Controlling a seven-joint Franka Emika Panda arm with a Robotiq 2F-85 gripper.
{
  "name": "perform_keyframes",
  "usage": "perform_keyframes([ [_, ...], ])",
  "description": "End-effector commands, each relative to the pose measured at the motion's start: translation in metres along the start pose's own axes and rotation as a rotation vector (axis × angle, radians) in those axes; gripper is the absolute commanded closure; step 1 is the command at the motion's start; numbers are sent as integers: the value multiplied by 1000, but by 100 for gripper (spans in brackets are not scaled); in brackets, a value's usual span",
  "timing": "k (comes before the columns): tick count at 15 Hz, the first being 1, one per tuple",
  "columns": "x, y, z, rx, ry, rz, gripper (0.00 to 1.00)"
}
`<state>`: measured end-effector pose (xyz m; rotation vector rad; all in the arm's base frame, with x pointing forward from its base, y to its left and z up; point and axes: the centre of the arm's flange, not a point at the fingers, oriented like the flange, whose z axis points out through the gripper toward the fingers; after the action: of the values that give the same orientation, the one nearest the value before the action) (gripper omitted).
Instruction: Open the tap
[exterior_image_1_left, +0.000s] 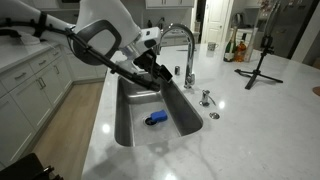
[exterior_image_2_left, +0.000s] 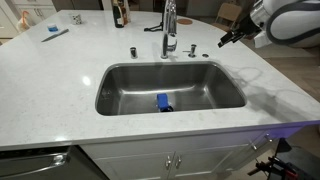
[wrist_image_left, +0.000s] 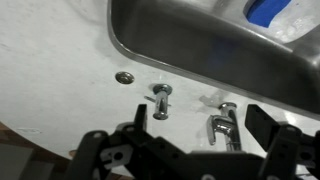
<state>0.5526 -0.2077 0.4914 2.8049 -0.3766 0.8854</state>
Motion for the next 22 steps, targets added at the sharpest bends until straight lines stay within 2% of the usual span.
perform_keyframes([
  [1,57,35,7,98,-90,-139,0],
  [2,18,-8,4,60,-51,-74,0],
  [5,38,-3,0,86,-71,-122,0],
  [10,38,-8,1,69,-73,-130,0],
  [14,64,-18,5,43,-36,-187,0],
  [17,84,-19,18,39,-12,-185,0],
  [22,113,-11,61,35,-25,-206,0],
])
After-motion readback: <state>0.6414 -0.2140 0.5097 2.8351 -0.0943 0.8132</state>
